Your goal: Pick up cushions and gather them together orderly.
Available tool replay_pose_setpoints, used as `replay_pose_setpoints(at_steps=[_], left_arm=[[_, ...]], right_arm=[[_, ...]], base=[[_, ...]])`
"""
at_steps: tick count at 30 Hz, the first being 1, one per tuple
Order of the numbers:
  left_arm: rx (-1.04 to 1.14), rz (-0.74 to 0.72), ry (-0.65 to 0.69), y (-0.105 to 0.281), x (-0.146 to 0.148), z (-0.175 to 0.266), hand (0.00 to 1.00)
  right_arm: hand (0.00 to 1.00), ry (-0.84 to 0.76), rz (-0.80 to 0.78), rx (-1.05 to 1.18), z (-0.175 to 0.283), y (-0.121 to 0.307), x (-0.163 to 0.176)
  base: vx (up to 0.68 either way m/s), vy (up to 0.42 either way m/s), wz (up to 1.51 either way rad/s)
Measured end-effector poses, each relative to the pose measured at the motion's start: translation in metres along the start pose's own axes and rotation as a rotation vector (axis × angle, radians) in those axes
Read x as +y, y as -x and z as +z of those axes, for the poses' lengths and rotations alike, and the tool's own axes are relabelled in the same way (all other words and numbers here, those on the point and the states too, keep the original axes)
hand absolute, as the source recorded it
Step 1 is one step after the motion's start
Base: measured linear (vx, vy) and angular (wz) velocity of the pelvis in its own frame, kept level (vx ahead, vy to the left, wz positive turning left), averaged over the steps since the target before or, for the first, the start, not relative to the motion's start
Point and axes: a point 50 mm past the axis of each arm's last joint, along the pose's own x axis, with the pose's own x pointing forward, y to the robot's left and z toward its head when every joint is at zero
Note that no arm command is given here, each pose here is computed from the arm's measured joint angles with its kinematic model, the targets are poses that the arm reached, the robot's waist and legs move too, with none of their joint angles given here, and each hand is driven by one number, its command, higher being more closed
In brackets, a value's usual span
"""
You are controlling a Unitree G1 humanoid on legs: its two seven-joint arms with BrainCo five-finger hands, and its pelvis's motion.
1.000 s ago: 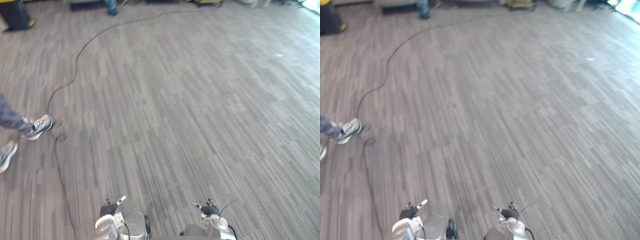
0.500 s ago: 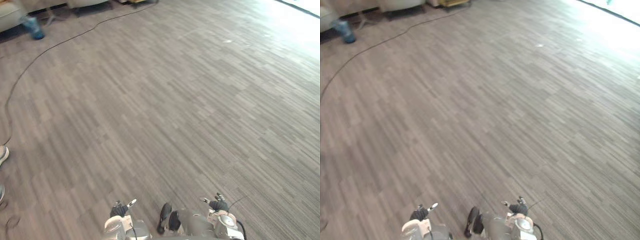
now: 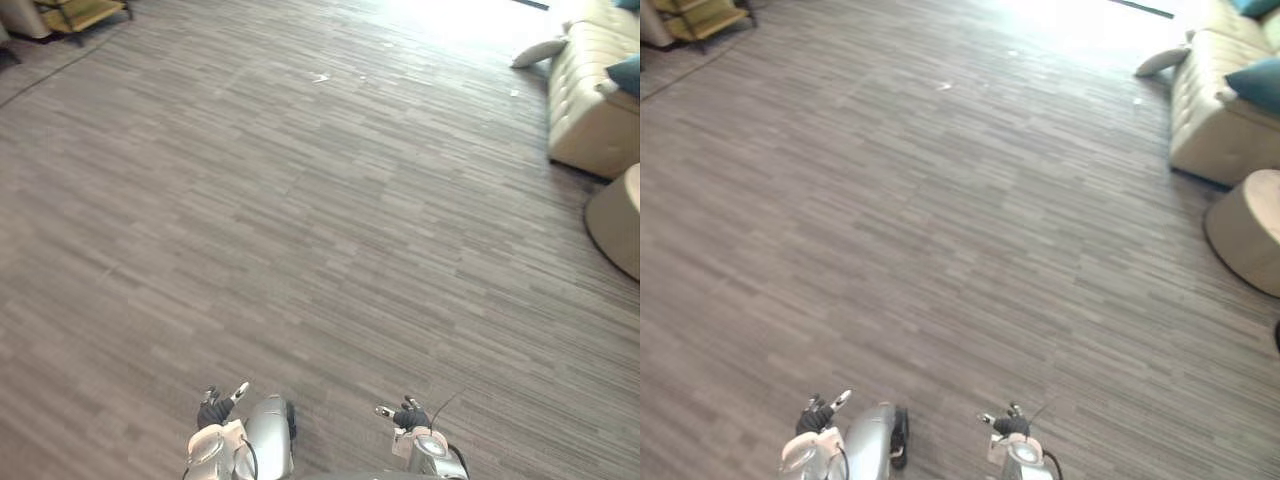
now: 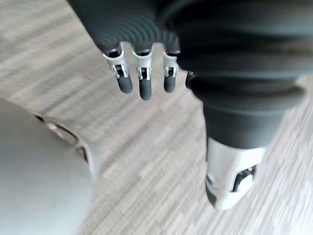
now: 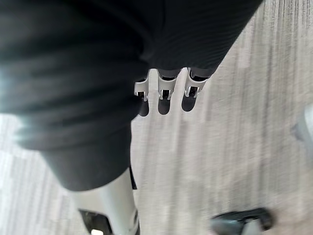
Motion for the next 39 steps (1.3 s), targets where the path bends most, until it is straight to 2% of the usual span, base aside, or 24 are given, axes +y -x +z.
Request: replay_pose_setpoints(at_steps=[6, 12, 16, 21, 24, 27, 33, 39], left_arm=[[0.022, -0.085, -0.097, 0.000, -0.026, -0.001, 0.00], [0.034, -0.147, -0.171, 0.005, -0.039, -0.010, 0.00], [0.051, -0.112, -0.103, 0.006, -0.033, -0.014, 0.00], [-0.006, -0.049, -0.047, 0.008, -0.012, -0.009, 0.00], [-0.040, -0.035, 0.020, 0.009, -0.013, -0.004, 0.00], [-0.056, -0.025, 0.027, 0.008, -0.009, -0.001, 0.00], [-0.039, -0.001, -0.034, 0.004, 0.002, 0.000, 0.00], [0.012, -0.058, -0.126, 0.003, -0.012, -0.008, 0.00]], right_arm=[[0.00, -0.094, -0.060, -0.105, 0.022, -0.001, -0.016], [0.00, -0.104, -0.069, -0.119, 0.025, -0.001, -0.019], [0.00, -0.091, -0.065, -0.135, 0.036, -0.004, -0.021], [0.00, -0.051, 0.012, -0.046, 0.020, -0.004, 0.006], [0.00, -0.056, 0.001, -0.039, 0.018, -0.004, 0.005], [0.00, -0.019, 0.017, 0.001, 0.009, -0.004, 0.009], [0.00, 0.009, 0.006, 0.030, -0.003, -0.001, 0.005], [0.00, 0.000, -0.001, -0.078, 0.014, 0.000, -0.001]], base=[[0.57, 0.169, 0.02], [0.70, -0.044, 0.29], [0.82, -0.095, -0.55], [0.62, 0.056, -1.03], [0.67, 0.315, -0.99], [0.73, 0.445, -0.83], [0.69, 0.389, -0.23], [0.55, 0.141, 0.17]])
